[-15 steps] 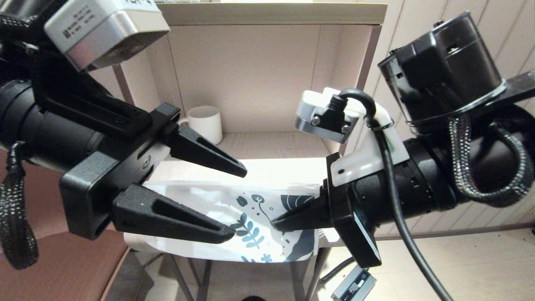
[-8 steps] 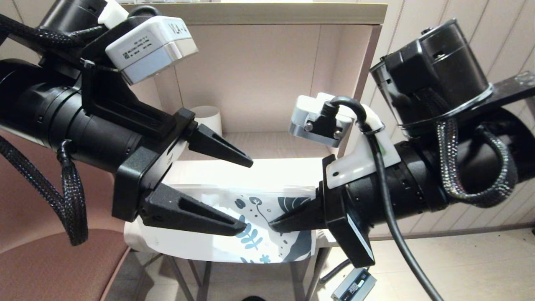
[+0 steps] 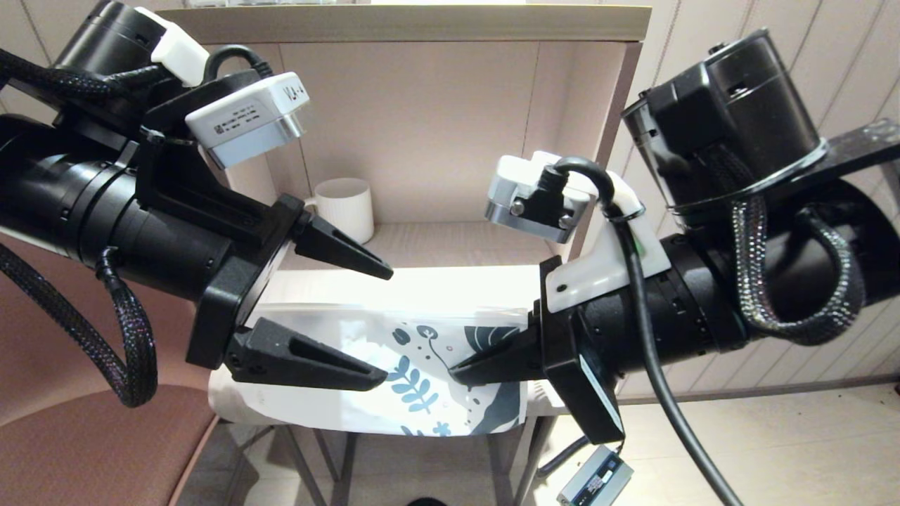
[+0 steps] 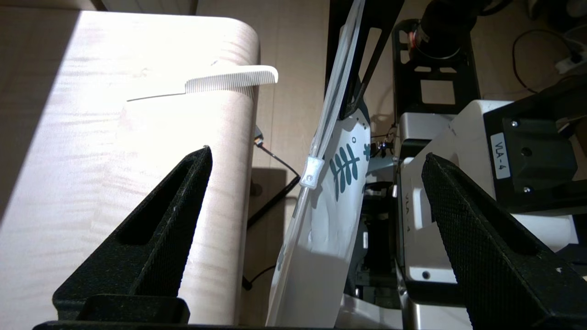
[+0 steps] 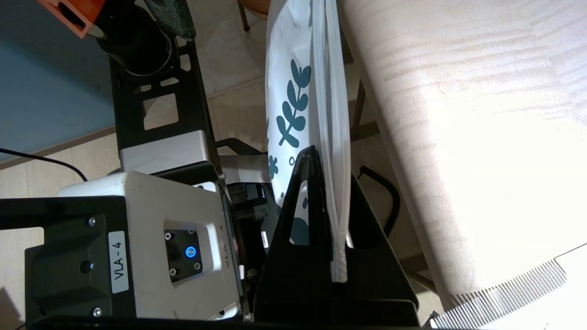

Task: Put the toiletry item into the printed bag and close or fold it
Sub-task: Open the storage bag

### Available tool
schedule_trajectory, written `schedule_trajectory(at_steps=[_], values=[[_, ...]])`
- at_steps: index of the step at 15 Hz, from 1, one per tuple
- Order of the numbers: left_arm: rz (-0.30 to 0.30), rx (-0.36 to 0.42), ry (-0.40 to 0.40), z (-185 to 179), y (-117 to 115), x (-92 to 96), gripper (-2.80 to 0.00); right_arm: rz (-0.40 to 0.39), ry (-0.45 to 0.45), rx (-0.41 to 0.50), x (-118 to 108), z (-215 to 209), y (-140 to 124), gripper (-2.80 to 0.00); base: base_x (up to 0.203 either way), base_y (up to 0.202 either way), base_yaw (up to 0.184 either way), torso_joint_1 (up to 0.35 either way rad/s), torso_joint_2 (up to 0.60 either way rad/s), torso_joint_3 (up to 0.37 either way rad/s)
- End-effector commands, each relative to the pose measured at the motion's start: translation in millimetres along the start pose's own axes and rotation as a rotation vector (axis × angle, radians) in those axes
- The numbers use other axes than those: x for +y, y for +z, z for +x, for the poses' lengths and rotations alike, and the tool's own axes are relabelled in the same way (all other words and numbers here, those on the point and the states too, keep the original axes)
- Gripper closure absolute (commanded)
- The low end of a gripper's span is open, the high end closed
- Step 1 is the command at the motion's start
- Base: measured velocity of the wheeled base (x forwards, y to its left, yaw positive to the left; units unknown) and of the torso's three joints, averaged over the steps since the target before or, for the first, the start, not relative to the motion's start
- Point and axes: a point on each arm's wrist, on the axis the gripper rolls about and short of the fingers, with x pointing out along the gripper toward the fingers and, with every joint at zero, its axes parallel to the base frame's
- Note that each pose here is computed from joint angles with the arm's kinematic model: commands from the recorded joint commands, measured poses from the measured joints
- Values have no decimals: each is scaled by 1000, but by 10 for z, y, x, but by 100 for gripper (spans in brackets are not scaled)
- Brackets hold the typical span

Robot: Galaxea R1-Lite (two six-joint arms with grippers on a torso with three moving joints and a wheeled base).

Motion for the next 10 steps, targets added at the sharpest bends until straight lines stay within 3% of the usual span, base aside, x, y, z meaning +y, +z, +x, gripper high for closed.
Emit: schedule_trajectory(at_steps=[1, 10], values=[[-5, 2, 1, -17, -17, -5, -280, -3, 2, -3, 5, -10, 8, 0, 0, 0, 0, 0, 0, 0], [14, 0, 37, -51, 45, 24, -280, -3, 3, -1, 0, 1, 6, 0, 0, 0, 0, 0, 0, 0]])
